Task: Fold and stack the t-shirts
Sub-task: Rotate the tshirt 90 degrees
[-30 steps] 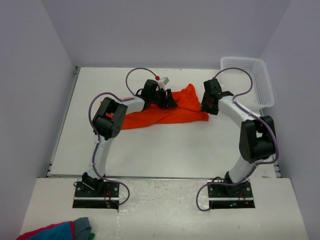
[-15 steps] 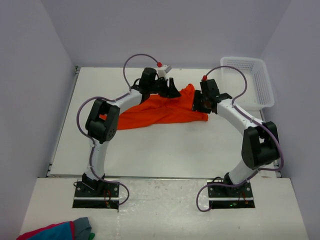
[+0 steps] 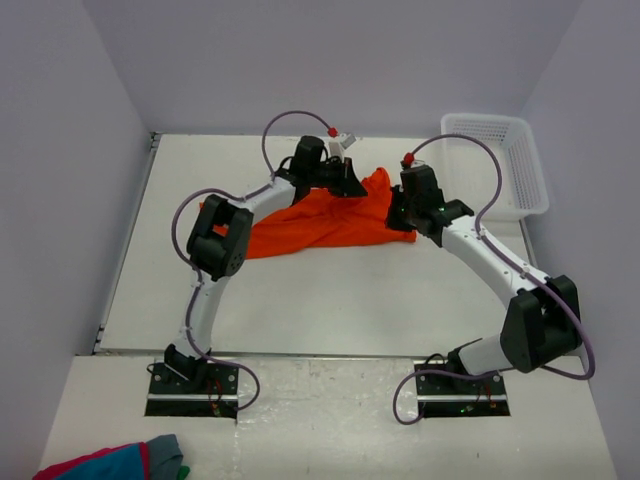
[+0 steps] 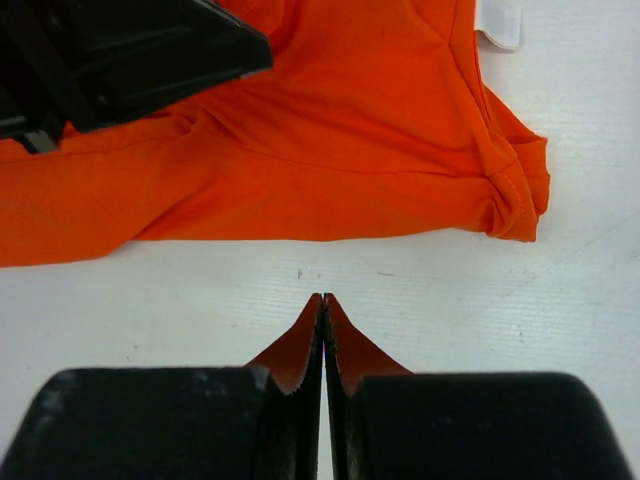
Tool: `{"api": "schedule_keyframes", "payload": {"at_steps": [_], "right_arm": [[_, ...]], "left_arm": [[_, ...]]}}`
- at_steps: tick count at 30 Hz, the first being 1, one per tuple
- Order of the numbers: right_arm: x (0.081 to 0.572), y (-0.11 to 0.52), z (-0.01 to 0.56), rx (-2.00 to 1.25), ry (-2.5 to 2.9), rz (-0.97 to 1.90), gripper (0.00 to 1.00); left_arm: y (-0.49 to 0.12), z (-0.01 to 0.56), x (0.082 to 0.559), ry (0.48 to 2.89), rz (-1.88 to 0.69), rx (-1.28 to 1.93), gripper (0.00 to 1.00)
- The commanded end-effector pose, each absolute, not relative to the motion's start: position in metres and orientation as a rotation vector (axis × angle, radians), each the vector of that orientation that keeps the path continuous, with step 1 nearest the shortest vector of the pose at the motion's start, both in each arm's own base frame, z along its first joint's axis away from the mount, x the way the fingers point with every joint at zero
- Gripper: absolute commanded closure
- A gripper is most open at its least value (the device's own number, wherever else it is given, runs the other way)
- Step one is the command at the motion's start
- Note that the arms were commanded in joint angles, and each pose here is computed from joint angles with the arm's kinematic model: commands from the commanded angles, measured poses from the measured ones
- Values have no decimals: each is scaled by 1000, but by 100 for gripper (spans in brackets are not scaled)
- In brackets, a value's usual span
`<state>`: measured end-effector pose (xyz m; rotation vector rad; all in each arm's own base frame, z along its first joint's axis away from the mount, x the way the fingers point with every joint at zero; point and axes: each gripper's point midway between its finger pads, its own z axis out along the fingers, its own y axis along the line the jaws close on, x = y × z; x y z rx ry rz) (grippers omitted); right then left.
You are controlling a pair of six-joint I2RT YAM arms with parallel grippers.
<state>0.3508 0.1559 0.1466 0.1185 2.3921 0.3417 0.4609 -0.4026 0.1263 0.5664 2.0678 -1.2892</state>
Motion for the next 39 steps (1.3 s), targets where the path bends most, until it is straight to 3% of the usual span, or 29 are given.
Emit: {"api": "schedule_keyframes", "payload": {"at_steps": [1,13,20,31,39], "right_arm": [[348,152,150,143,2368,331,100],[323,165,160,104,2359,426,100],[310,188,147,39,2420,505,100],[294,268,114,-201,2547,584,100],[294,314,100,-380,2559,710,100]], "left_arm": [[-426,124,444,2082,-1351,630,100],[-433,48,464,2229,-1251,619,100],[-413,31,499,2225,-1215,563,100],[-342,42,571,2139,-1202,400,100],[-290,94,609,2022,-1171,352,100]]}}
